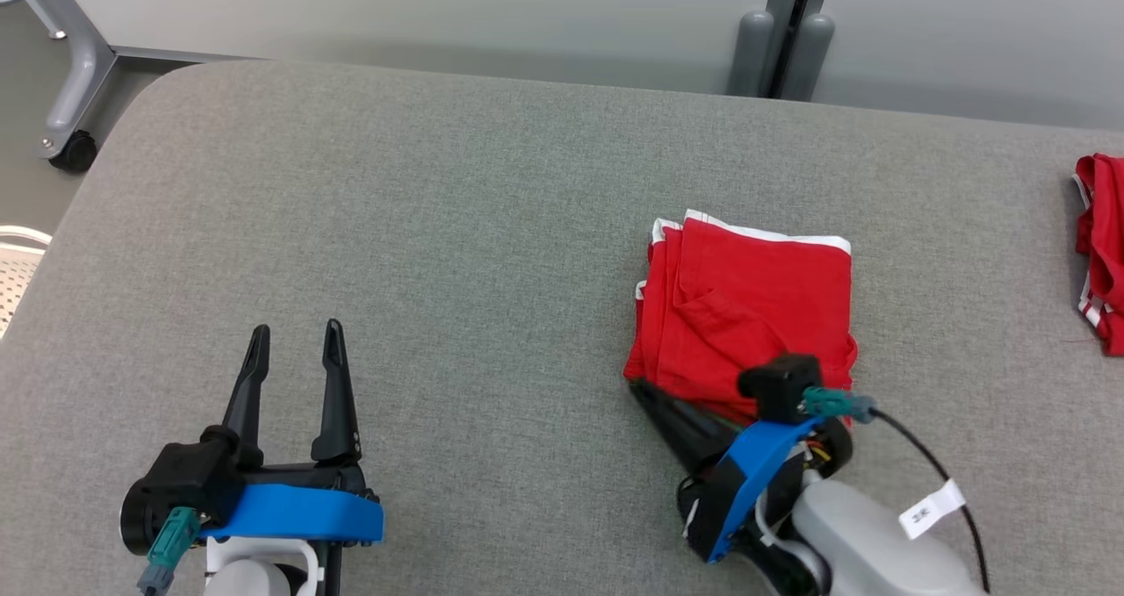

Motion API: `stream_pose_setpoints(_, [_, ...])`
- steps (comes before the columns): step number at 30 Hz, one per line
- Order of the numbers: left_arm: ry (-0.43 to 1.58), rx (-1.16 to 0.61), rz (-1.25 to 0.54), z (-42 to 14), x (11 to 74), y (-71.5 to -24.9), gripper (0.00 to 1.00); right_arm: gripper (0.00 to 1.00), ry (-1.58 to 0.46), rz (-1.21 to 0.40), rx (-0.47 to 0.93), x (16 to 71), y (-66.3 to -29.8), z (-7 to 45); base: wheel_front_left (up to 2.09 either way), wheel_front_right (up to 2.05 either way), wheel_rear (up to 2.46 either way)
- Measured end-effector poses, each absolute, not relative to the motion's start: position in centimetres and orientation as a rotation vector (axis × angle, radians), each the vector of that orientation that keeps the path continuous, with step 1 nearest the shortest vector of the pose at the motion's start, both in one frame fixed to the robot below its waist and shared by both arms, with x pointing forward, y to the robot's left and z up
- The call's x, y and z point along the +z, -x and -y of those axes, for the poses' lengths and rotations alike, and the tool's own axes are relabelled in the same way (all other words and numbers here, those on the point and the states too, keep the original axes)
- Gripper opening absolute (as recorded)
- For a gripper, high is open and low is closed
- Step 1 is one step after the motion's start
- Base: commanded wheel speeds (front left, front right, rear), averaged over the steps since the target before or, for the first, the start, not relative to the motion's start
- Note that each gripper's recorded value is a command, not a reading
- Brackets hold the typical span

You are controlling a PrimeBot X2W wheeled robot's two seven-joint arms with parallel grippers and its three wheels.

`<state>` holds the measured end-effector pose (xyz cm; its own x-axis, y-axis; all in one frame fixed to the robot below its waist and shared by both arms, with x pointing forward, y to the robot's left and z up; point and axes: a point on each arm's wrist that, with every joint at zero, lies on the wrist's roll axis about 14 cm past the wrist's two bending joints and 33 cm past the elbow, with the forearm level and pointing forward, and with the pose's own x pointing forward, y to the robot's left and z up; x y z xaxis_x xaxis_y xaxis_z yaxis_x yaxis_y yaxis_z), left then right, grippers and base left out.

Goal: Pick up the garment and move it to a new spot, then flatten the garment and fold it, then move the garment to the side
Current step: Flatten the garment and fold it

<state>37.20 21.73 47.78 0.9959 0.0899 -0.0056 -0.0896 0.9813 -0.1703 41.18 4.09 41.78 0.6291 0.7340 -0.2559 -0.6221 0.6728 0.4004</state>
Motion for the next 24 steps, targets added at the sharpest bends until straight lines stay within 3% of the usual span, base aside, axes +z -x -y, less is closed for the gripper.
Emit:
stream_pose_setpoints(5, [0.173,0.091,-0.002,-21.7,47.7,-37.0,1.00,0.00,-0.308,-0.399,0.813,42.2,-40.3,-5.3,0.00,0.00,0.00])
stream_pose_setpoints(9, [0.171,0.081,0.001,-21.4,47.7,-37.1,1.00,0.00,-0.311,-0.332,0.766,43.7,-41.8,-3.7,0.00,0.00,0.00])
stream_pose_setpoints(16, [0.173,0.038,0.009,-20.0,48.0,-37.5,1.00,0.00,-0.252,-0.156,0.596,47.7,-45.4,3.5,0.00,0.00,0.00])
stream_pose_setpoints(21, [0.168,0.003,0.011,-18.9,48.1,-37.7,1.00,0.00,-0.231,-0.080,0.440,49.0,-45.0,9.6,0.00,0.00,0.00])
stream_pose_setpoints(22, [0.166,-0.005,0.010,-18.6,48.1,-37.7,1.00,0.11,-0.230,-0.065,0.408,49.3,-44.8,10.7,0.00,0.00,0.00])
stream_pose_setpoints(23, [0.163,-0.012,0.010,-18.4,48.1,-37.8,1.00,0.38,-0.225,-0.051,0.380,49.5,-44.6,11.7,0.00,0.00,0.00])
stream_pose_setpoints(24, [0.162,-0.018,0.014,-18.2,48.3,-37.9,1.00,0.38,-0.216,-0.042,0.356,49.6,-44.2,12.7,0.00,0.00,0.00])
